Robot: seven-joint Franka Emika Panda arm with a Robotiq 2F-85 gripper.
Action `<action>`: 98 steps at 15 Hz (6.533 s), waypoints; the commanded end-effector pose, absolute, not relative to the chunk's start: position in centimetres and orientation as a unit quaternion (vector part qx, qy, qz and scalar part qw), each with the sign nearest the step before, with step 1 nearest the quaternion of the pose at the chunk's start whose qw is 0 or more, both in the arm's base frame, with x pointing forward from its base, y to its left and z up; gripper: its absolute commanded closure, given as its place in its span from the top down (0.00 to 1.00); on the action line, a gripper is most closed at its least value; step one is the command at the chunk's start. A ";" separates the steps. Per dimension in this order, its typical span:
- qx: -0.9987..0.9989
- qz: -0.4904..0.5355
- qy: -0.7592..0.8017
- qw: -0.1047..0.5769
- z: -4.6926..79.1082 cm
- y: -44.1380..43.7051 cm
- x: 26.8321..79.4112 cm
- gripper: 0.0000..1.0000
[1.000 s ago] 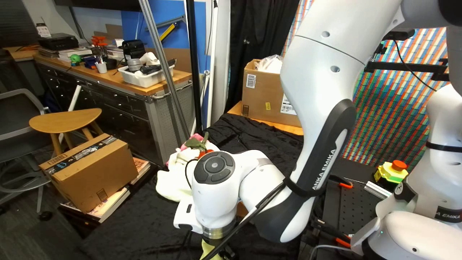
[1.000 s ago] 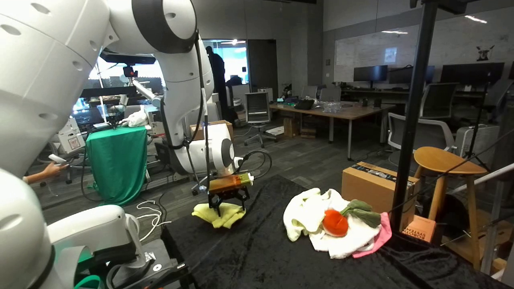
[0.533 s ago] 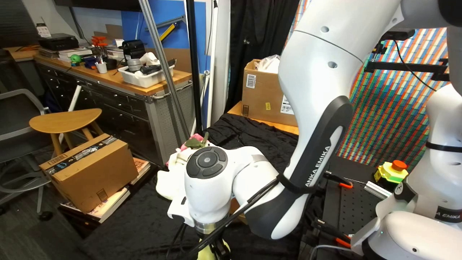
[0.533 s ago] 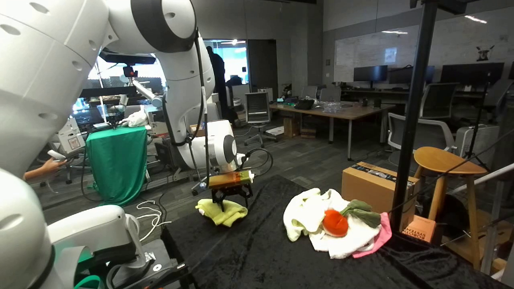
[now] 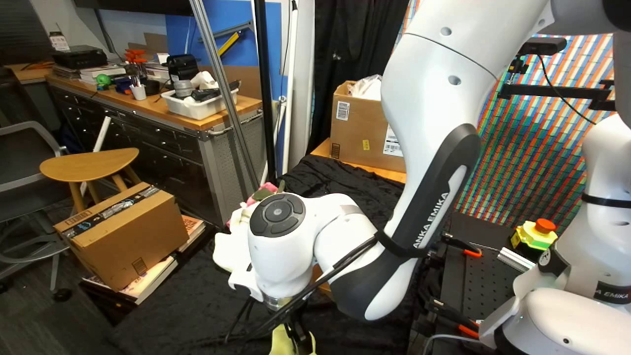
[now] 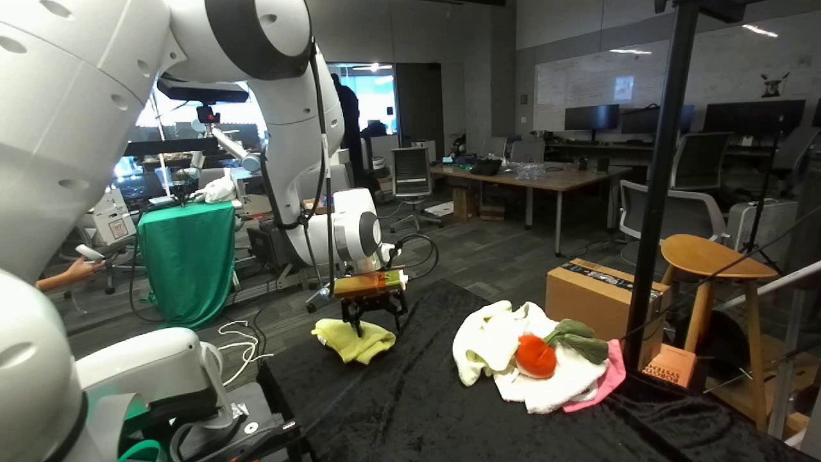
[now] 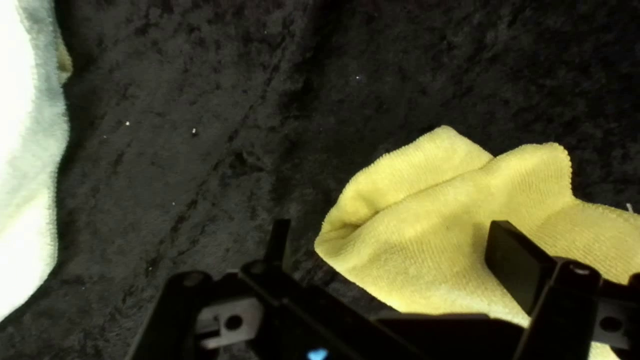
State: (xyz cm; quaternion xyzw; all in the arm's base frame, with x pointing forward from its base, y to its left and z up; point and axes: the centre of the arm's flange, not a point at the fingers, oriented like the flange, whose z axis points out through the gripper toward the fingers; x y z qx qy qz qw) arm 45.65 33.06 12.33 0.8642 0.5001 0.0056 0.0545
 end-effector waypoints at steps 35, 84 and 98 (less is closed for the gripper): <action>0.909 0.085 0.408 -0.005 23.9 30.2 45.5 0.06; 0.975 0.118 0.145 0.117 24.9 9.9 58.5 1.00; 0.967 -0.052 0.245 0.051 34.0 5.1 42.6 1.00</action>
